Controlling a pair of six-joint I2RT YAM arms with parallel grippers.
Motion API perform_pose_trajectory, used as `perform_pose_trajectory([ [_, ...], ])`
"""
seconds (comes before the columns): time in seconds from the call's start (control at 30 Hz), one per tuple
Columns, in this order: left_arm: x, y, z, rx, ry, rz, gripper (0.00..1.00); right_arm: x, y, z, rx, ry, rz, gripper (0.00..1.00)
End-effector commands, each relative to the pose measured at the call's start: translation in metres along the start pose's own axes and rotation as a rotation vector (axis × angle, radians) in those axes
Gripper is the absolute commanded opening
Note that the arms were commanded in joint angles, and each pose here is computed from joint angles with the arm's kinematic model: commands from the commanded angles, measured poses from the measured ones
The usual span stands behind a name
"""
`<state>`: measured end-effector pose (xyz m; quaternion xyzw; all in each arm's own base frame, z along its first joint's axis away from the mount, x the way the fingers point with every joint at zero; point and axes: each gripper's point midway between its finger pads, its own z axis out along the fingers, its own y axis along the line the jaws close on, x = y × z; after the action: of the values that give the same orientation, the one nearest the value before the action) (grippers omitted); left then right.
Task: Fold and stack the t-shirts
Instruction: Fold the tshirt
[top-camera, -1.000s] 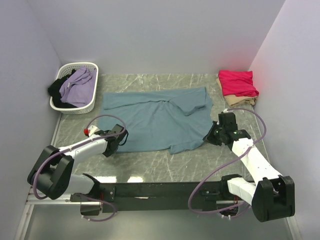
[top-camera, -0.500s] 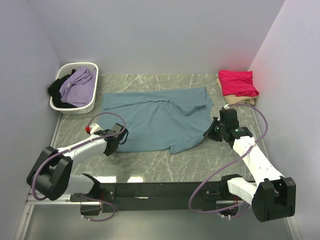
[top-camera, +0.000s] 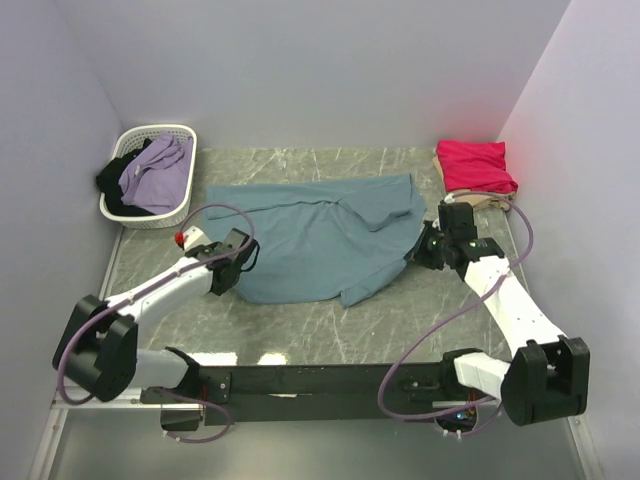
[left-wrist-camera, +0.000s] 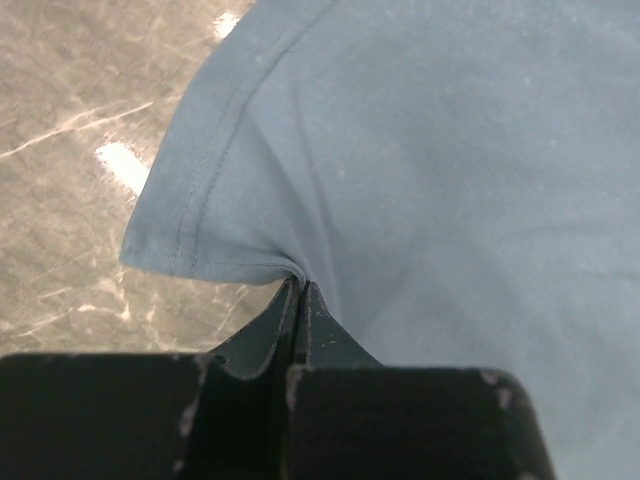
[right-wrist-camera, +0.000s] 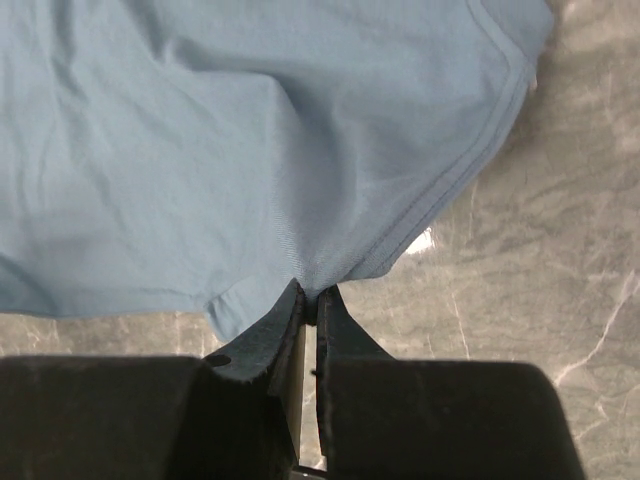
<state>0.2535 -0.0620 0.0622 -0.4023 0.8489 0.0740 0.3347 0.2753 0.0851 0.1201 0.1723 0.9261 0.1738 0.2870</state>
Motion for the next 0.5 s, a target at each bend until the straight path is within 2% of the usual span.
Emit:
perform_pose_trajectory([
  [0.0, -0.008, -0.009, 0.003, -0.038, -0.028, 0.069, 0.01, -0.031, 0.014, -0.004, -0.017, -0.056, -0.037, 0.01],
  [0.17, -0.016, -0.018, 0.01, -0.055, -0.041, 0.094, 0.01, -0.045, 0.014, 0.004, 0.018, -0.058, -0.038, 0.0],
  [0.47, -0.053, -0.028, 0.024, -0.055, -0.076, 0.071, 0.01, -0.061, 0.012, 0.026, 0.054, -0.03, -0.022, 0.0],
])
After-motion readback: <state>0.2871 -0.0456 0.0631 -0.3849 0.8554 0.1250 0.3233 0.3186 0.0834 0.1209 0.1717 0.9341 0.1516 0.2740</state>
